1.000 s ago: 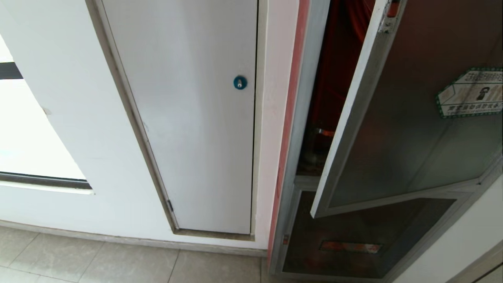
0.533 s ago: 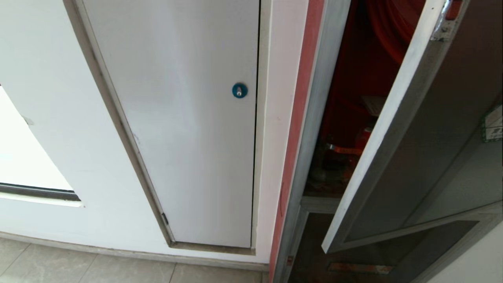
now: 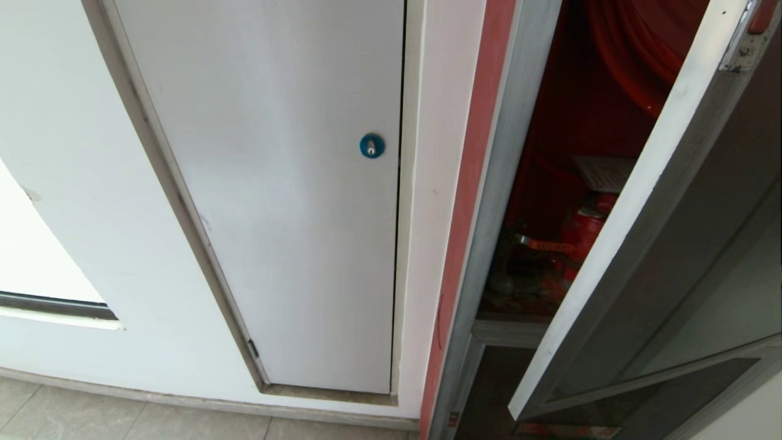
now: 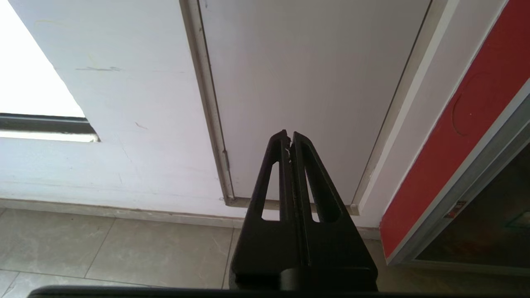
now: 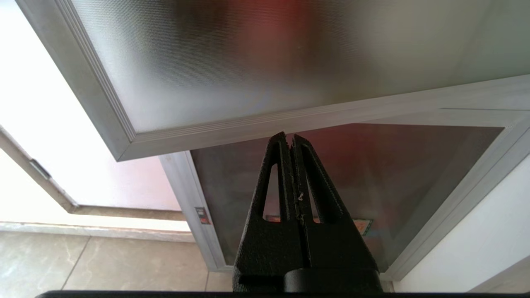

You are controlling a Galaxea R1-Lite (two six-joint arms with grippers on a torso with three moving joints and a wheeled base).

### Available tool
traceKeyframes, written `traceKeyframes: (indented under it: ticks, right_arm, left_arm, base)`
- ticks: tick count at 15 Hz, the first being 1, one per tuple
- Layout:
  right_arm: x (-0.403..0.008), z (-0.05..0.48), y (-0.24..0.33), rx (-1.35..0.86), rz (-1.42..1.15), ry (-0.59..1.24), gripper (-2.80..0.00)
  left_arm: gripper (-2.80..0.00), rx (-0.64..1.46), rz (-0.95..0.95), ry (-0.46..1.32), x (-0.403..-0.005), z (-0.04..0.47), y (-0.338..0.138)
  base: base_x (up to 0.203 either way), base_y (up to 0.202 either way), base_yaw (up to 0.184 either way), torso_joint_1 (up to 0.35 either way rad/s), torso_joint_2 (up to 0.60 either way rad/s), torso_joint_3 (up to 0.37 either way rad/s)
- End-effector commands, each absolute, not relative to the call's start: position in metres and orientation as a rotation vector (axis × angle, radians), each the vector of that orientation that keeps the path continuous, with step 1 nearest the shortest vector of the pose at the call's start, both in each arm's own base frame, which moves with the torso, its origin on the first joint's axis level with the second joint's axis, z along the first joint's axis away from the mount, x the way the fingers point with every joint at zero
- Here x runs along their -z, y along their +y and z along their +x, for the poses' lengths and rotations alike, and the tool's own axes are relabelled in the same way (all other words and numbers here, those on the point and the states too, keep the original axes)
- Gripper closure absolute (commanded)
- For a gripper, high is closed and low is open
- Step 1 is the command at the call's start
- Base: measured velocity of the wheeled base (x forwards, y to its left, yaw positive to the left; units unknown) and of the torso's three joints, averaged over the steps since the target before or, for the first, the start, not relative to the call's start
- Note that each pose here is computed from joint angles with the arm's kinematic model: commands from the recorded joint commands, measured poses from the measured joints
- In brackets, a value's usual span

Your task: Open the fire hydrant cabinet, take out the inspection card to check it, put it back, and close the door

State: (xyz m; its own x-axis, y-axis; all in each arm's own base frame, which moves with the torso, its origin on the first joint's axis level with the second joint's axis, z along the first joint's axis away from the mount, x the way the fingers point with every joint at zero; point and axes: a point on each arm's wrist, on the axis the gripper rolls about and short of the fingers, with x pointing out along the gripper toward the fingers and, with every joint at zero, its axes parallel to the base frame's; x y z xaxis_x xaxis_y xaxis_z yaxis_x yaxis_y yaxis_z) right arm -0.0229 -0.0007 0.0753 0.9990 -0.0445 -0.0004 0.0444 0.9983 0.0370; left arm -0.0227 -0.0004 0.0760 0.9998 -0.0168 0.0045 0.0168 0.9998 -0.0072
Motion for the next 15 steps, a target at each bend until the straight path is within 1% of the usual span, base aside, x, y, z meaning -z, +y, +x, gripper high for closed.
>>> traceKeyframes:
  ticks: [1,8,10,12,15]
  right_arm:
    - [-0.075,-0.023,-0.001,0.045,0.040,0.001,0.00]
    - [-0.076,-0.023,-0.001,0.045,0.066,0.000,0.00]
    - [-0.087,-0.026,-0.001,0.038,0.068,-0.022,0.00]
    - [-0.120,-0.026,0.000,-0.003,0.087,-0.036,0.00]
    - [-0.180,-0.009,0.004,-0.158,0.128,0.001,0.00]
  left_arm:
    - [0.00,0.017,-0.008,-0.005,-0.076,-0.023,0.000]
    - [0.00,0.017,-0.008,-0.004,-0.076,-0.023,0.000]
    - [0.00,0.017,-0.008,-0.003,-0.076,-0.023,0.000]
    - [0.00,0.017,-0.008,-0.005,-0.076,-0.023,0.000]
    - [0.00,0.017,-0.008,-0.005,-0.076,-0.023,0.000]
  base:
    - [0.000,0.000,0.000,0.000,0.00,0.000]
    - [0.000,0.000,0.000,0.000,0.00,0.000]
    - [0.000,0.000,0.000,0.000,0.00,0.000]
    - [0.000,0.000,0.000,0.000,0.00,0.000]
    - [0.000,0.000,0.000,0.000,0.00,0.000]
